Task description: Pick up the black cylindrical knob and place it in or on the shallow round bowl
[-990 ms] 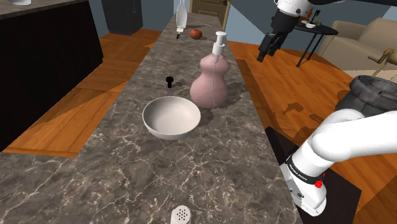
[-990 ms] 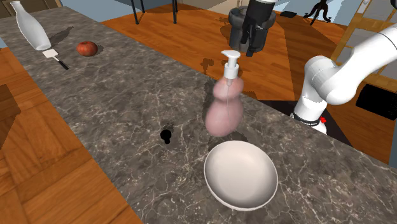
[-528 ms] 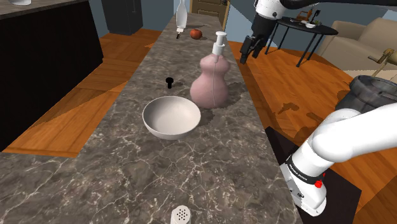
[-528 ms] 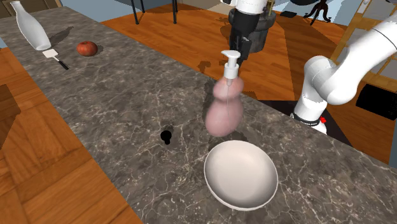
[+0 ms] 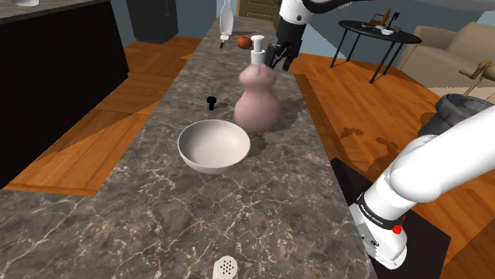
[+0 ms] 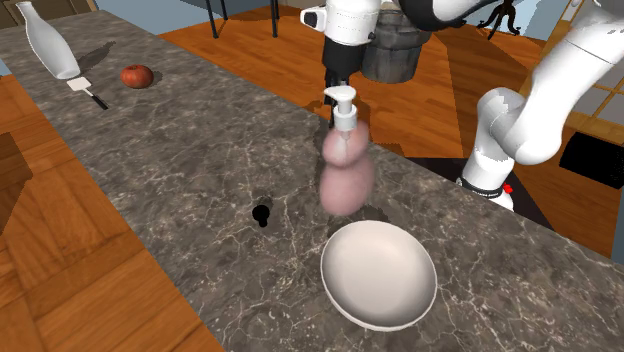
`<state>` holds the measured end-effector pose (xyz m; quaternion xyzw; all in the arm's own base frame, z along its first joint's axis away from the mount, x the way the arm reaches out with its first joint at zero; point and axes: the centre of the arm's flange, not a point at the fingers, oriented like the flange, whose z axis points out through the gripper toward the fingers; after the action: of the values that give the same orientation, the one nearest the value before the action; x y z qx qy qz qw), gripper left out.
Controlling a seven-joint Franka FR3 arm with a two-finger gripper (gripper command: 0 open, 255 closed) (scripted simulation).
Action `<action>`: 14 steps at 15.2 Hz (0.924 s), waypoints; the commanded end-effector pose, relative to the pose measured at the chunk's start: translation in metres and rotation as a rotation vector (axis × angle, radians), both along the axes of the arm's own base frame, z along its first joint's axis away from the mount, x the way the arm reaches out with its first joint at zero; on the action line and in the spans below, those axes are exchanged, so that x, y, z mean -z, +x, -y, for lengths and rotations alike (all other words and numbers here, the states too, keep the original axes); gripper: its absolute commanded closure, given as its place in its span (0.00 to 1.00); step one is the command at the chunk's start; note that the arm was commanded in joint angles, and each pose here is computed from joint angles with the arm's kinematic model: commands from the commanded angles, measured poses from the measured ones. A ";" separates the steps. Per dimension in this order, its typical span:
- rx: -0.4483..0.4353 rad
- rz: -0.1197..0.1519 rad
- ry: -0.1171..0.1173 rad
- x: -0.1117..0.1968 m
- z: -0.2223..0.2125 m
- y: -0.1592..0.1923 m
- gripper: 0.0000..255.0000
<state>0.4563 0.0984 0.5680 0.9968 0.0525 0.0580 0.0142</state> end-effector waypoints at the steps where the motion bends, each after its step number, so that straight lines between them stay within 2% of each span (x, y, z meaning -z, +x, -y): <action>1: -0.011 -0.051 -0.006 0.027 -0.022 0.016 0.00; 14: -0.042 -0.106 0.010 0.087 -0.135 0.136 0.00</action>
<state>0.6014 0.2299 0.5138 0.9914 0.0723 0.1052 -0.0283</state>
